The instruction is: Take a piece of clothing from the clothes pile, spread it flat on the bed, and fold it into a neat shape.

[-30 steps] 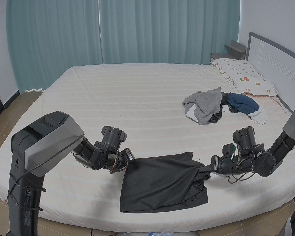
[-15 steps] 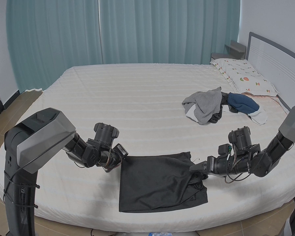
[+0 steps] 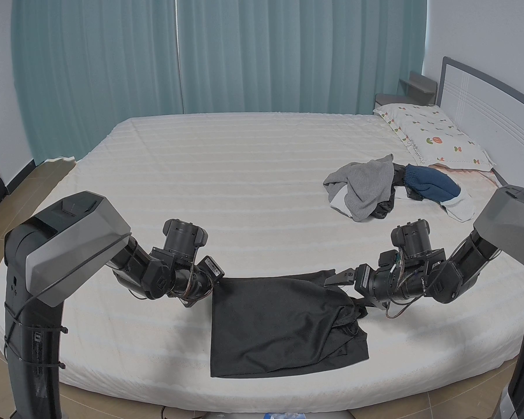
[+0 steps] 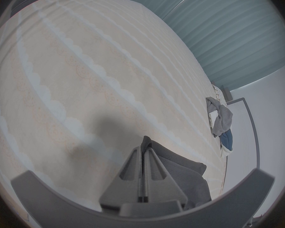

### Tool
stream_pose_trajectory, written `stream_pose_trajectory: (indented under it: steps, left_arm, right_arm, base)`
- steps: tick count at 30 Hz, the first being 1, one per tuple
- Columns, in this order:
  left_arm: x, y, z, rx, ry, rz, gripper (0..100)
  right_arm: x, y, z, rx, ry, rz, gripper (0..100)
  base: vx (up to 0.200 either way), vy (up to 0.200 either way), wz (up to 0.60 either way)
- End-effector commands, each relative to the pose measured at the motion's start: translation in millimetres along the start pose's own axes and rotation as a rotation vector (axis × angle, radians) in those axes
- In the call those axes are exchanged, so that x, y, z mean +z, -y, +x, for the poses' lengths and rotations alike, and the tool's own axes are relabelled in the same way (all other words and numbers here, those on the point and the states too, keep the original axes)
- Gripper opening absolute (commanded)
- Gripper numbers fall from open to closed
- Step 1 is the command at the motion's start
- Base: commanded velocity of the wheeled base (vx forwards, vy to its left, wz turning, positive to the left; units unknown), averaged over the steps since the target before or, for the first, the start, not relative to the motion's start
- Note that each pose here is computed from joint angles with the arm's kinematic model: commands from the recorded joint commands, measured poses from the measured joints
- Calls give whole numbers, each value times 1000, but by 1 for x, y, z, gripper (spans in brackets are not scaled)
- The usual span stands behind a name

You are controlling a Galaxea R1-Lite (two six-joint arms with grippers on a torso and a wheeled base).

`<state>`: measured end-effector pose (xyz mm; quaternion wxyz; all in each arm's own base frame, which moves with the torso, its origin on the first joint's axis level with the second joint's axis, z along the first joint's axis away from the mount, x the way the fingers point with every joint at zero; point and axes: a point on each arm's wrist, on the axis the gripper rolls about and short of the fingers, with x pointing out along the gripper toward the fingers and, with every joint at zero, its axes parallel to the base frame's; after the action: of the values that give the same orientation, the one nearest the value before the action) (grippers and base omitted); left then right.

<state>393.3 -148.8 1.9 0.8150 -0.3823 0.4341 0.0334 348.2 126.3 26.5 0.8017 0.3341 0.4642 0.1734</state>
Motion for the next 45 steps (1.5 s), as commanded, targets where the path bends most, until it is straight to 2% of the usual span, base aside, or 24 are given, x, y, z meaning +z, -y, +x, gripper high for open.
stream_pose_trajectory:
  steps: [1, 4, 5, 13, 21, 26, 32, 34, 35, 39, 42, 45]
  left_arm:
    - [0, -1, -1, 0, 0, -1, 0]
    - [0, -1, -1, 0, 0, -1, 0]
    - [0, -1, -1, -1, 1, -1, 0]
    - [-1, -1, 0, 1, -1, 3, 0]
    - [-2, -3, -1, -4, 5, 7, 0]
    - [-4, -5, 0, -9, 9, 13, 0]
    - [-5, -6, 1, -5, 7, 42, 0]
    - [-5, -6, 1, -5, 6, 43, 0]
    - [-5, -6, 1, -5, 6, 43, 0]
    - [-5, -6, 1, -5, 6, 44, 0]
    - [-5, -6, 1, -5, 6, 44, 0]
    - [-6, -6, 1, -4, 5, 44, 0]
  right_arm:
    - [1, 1, 14, -12, -20, 49, 100]
    - [-5, 0, 19, -40, -37, 56, 100]
    - [-7, -1, 20, -50, -41, 57, 0]
    - [-10, 2, 29, -92, -26, 53, 0]
    - [4, 3, 23, -77, 22, 83, 0]
    - [14, 13, 16, -90, 54, 106, 0]
    - [17, 4, 11, 4, 143, 42, 0]
    - [9, 1, 13, 42, 163, -23, 0]
    - [6, 1, 13, 48, 165, -45, 100]
    - [-7, 2, 18, 42, 157, -145, 100]
    - [-1, -1, 19, 32, 236, -196, 100]
    - [-1, -3, 11, 76, 292, -208, 100]
  base:
    - [0, 0, 0]
    - [0, 0, 0]
    - [0, 0, 0]
    - [0, 0, 0]
    - [0, 0, 0]
    - [0, 0, 0]
    - [0, 0, 0]
    - [0, 0, 0]
    - [0, 0, 0]
    - [0, 0, 0]
    - [0, 0, 0]
    - [0, 0, 0]
